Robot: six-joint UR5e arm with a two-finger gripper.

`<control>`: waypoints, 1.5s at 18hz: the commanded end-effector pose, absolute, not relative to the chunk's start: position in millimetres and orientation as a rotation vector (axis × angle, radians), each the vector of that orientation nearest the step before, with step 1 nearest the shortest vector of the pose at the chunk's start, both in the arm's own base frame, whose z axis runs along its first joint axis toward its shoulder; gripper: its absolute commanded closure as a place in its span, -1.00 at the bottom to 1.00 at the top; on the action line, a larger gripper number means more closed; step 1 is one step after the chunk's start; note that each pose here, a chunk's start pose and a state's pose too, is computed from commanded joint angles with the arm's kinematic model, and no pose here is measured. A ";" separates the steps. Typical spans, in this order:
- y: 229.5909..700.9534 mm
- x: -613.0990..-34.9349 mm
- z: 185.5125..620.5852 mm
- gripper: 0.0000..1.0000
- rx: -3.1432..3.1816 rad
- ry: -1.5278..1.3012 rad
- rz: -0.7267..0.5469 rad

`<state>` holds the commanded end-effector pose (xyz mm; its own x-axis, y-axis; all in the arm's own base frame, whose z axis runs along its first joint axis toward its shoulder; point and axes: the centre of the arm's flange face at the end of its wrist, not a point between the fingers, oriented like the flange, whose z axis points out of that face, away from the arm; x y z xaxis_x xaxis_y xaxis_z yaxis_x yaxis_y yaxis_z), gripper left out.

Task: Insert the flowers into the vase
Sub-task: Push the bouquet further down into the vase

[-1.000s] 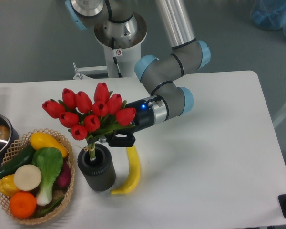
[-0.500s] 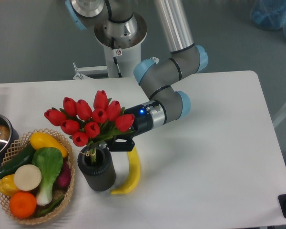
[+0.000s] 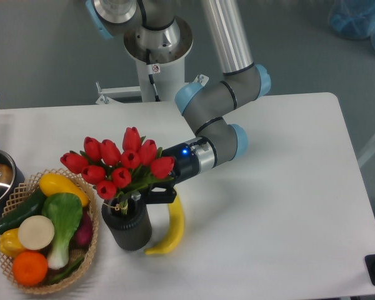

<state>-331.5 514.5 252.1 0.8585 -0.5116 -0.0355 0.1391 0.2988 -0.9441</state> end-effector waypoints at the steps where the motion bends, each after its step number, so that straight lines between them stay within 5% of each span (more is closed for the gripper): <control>1: 514.4 -331.3 249.9 0.18 -1.197 0.360 -0.445; 27: 515.3 -330.3 221.7 0.13 -1.237 0.374 -0.430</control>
